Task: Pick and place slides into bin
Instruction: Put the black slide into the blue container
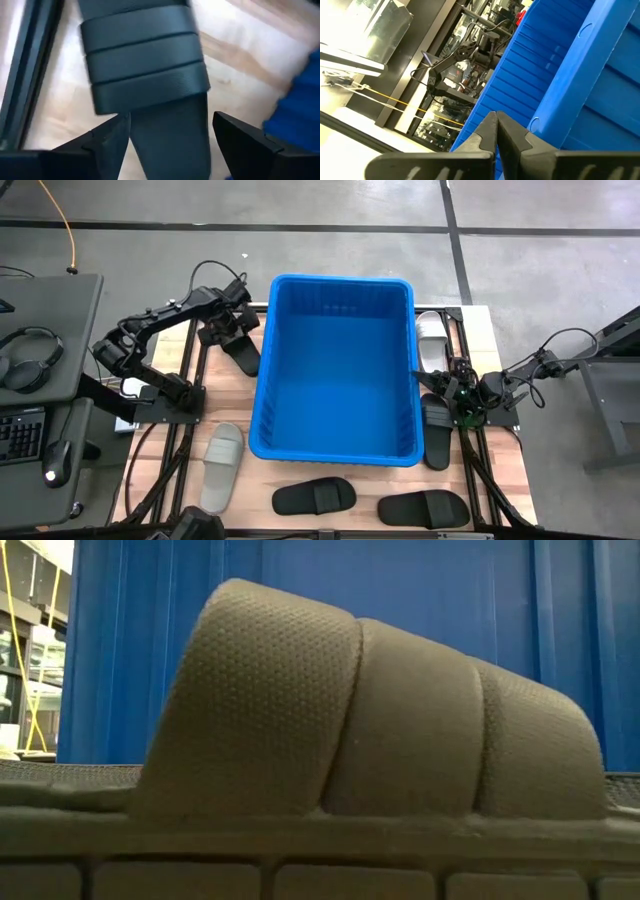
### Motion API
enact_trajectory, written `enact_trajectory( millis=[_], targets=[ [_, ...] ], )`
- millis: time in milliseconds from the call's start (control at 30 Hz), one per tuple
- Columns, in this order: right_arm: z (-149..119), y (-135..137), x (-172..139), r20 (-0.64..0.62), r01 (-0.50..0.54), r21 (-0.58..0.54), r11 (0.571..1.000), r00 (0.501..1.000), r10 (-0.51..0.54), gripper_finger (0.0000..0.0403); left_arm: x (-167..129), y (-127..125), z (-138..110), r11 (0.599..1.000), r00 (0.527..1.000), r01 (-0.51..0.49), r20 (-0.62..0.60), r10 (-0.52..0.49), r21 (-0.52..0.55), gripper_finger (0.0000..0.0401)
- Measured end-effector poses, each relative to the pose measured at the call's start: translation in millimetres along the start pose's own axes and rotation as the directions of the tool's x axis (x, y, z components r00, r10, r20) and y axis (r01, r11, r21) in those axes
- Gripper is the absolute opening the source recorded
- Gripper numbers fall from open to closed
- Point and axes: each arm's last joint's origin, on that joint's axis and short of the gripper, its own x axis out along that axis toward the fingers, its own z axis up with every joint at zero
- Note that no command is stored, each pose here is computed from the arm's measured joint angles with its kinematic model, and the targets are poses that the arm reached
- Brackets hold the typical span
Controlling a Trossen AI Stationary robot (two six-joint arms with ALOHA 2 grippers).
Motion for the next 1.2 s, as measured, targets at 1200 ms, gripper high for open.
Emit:
enact_trajectory(
  millis=[1200],
  targets=[
    [0, 0, 0, 0.000, 0.000, 0.001, 1.000, 1.000, 0.000, 0.0000, 45, 29, -28, 0.838, 0.942, -0.335, 0.183, 0.283, 0.429, 0.0257]
  ],
)
